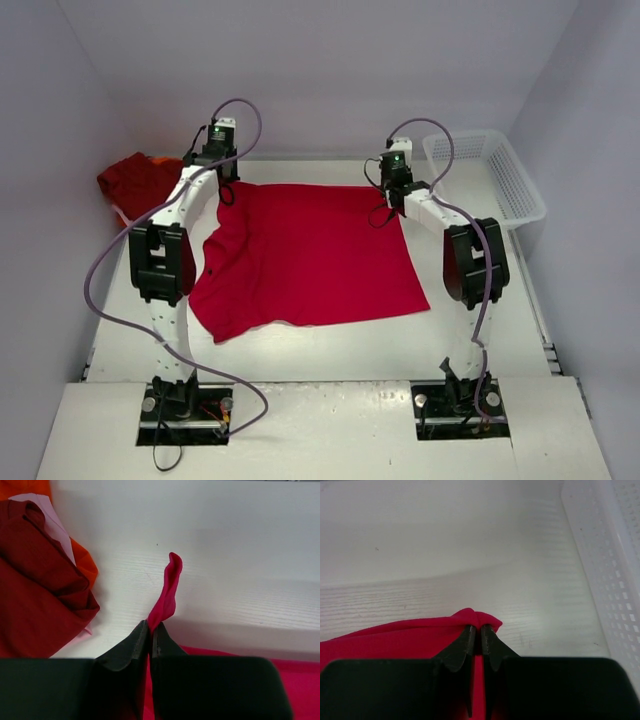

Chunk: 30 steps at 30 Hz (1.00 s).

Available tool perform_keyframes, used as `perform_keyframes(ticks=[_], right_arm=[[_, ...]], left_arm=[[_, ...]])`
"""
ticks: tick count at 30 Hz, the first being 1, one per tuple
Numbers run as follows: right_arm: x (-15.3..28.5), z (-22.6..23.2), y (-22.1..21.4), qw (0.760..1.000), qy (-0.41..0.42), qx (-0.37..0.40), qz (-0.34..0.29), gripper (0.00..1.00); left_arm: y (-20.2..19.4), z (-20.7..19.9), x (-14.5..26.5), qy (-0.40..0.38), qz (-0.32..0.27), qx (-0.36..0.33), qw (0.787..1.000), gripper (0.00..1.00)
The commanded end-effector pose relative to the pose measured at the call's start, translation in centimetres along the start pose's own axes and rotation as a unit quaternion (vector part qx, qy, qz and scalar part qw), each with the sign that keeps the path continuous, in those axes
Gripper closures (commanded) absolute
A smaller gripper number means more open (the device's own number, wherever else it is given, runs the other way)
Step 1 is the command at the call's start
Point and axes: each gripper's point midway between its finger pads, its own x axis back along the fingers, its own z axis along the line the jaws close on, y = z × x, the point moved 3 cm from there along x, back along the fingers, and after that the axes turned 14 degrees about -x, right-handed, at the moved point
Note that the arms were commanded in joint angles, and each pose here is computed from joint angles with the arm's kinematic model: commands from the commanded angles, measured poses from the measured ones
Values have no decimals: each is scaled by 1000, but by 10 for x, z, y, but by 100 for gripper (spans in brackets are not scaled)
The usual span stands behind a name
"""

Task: Fold and stack the t-shirts
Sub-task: Flatten the tshirt out

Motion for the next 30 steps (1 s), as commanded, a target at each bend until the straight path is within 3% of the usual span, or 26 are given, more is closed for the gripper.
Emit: perform_keyframes(ticks=[1, 3, 5, 10, 11, 12, 13, 14, 15, 17, 22, 30], right_arm=[[0, 6, 52, 997, 2, -24, -78, 100], [-3, 5, 56, 996, -3, -22, -92, 95], [-5, 4, 58, 994, -8, -22, -104, 87], [-17, 2, 60, 989, -17, -22, -145, 78], [-18, 1, 62, 988, -20, -24, -152, 63], [-24, 2, 61, 987, -18, -26, -159, 41], [-25, 4, 63, 986, -17, -25, -163, 4], [-27, 7, 67, 984, -12, -29, -176, 0], [-30, 7, 65, 983, -10, -29, -180, 0], [-30, 6, 60, 981, -5, -31, -193, 0], [18, 23, 58, 977, 20, -21, -212, 0], [81, 50, 42, 984, 33, -12, -172, 0]], left_arm=[[41, 25, 11, 37, -65, 19, 997, 100], [40, 24, 8, 38, -66, 18, 997, 100], [42, 25, 5, 42, -73, 20, 996, 88], [42, 25, -3, 52, -94, 31, 994, 86], [42, 24, -3, 53, -99, 33, 993, 68], [42, 25, -4, 54, -102, 35, 993, 55], [42, 25, -5, 57, -107, 39, 992, 43], [43, 26, -5, 63, -111, 45, 991, 28], [42, 29, -5, 74, -112, 53, 990, 16], [41, 31, 0, 81, -127, 72, 986, 16], [48, 39, 34, 89, -177, 103, 975, 16], [45, 49, 100, 78, -169, 138, 973, 16]])
